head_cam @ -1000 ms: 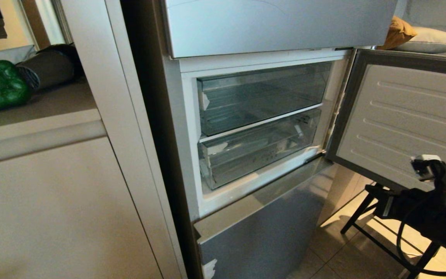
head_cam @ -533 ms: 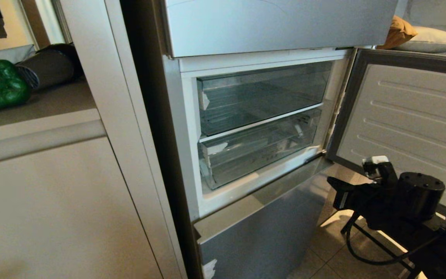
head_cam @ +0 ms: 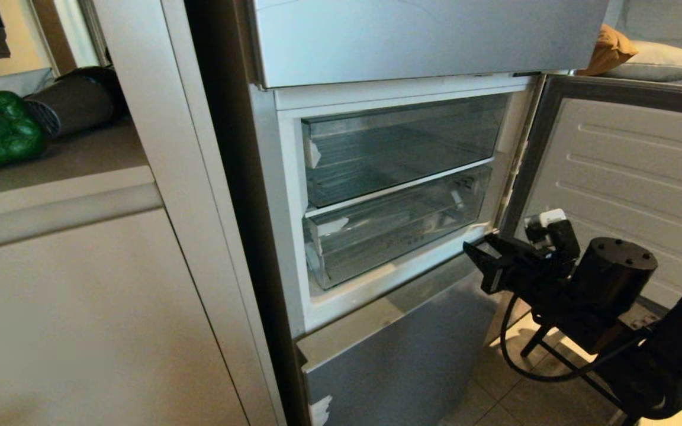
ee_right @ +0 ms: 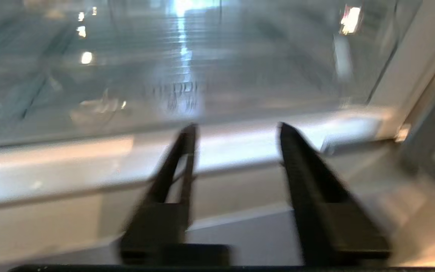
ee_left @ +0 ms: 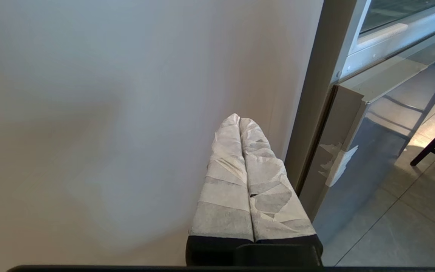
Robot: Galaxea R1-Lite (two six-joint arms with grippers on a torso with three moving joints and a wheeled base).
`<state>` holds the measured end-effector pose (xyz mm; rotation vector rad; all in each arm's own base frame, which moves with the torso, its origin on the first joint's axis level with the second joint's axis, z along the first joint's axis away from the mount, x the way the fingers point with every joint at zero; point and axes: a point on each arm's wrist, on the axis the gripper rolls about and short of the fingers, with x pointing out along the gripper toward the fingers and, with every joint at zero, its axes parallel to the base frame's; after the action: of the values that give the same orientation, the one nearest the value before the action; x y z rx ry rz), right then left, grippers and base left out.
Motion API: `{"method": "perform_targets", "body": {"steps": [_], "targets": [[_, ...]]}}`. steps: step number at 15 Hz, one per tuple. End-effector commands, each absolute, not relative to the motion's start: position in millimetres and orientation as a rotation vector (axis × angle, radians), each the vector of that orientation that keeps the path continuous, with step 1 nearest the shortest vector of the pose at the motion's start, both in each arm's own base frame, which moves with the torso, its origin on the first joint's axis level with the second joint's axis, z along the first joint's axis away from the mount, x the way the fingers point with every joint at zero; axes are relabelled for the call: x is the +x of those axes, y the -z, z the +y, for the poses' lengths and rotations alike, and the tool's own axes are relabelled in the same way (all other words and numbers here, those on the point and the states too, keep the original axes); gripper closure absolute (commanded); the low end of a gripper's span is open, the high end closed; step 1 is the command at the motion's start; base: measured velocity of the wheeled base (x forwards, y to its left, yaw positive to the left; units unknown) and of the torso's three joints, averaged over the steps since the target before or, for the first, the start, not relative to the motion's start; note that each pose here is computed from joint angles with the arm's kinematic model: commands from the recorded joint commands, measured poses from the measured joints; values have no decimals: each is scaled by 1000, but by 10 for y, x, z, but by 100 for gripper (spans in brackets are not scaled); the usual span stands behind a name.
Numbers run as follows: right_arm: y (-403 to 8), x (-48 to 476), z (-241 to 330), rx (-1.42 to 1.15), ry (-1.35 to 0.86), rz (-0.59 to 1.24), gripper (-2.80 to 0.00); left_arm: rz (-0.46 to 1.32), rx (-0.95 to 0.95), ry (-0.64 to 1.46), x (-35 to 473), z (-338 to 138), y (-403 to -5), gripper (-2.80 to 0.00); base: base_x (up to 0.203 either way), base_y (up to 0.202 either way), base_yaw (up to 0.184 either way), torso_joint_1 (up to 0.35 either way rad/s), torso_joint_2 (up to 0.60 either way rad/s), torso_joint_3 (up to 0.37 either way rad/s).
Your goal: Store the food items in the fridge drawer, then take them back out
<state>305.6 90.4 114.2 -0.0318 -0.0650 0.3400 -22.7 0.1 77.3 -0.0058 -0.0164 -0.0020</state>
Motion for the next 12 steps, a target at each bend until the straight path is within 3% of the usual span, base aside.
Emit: {"method": "perform_targets", "body": {"steps": [1, 12], "targets": [[-1137, 3163, 942, -51, -341, -92, -280, -11, -6, 2, -222, 1, -757, 0, 0, 0, 0, 0, 0, 0], [-1091, 3549, 1207, -211, -411, -204, -280, -11, -6, 2, -222, 1, -757, 0, 0, 0, 0, 0, 0, 0]]}}
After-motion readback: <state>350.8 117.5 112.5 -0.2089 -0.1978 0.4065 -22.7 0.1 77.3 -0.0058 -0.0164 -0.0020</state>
